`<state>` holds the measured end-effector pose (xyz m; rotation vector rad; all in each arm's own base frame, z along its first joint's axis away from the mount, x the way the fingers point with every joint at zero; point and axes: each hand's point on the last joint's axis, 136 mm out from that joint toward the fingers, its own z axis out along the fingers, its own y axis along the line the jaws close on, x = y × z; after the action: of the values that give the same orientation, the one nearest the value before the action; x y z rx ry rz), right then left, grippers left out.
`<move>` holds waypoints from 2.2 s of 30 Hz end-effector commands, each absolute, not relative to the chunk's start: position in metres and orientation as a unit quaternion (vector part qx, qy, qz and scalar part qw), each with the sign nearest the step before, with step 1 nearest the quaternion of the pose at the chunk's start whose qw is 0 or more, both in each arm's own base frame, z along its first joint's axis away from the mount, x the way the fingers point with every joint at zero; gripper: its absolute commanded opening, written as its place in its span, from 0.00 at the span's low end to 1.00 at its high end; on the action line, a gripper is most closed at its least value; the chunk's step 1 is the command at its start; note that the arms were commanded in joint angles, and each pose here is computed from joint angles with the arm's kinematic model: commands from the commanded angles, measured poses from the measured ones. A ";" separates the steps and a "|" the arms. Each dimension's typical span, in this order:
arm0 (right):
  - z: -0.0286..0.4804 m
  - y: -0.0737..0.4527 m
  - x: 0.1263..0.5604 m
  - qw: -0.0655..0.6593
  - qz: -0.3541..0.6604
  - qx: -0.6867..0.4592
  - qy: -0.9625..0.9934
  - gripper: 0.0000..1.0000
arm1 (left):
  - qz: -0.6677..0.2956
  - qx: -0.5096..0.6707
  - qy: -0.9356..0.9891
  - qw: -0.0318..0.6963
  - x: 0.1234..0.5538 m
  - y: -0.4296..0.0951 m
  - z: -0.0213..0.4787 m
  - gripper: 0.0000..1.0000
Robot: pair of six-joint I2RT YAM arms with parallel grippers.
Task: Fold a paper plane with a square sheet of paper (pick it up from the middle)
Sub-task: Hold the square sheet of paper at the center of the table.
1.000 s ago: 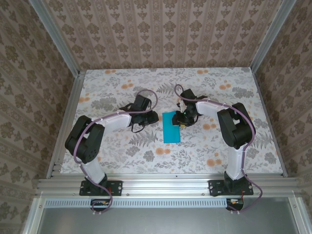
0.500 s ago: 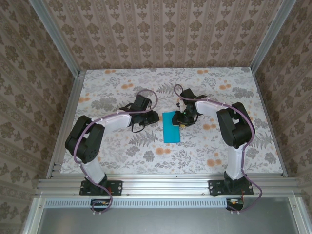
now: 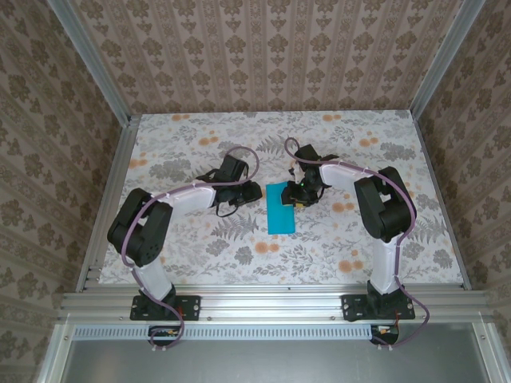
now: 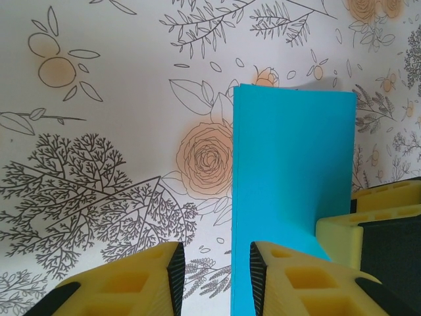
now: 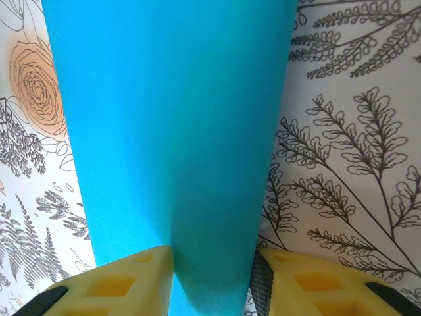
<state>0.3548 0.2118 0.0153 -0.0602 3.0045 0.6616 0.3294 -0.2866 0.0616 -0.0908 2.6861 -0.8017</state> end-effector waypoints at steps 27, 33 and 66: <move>-0.035 0.194 0.332 -0.030 0.152 -0.016 0.988 0.41 | -0.364 -0.003 0.924 0.115 0.322 -0.338 0.052 0.27; -0.036 0.194 0.332 -0.032 0.150 -0.014 0.988 0.42 | -0.368 0.001 0.924 0.107 0.320 -0.344 0.048 0.22; -0.038 0.195 0.333 -0.034 0.149 -0.015 0.988 0.42 | -0.296 -0.003 0.952 0.072 0.306 -0.331 0.011 0.07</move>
<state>0.3545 0.2130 0.0139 -0.0792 3.0346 0.6577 0.3095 -0.3395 0.0224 -0.0044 2.8152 -0.9747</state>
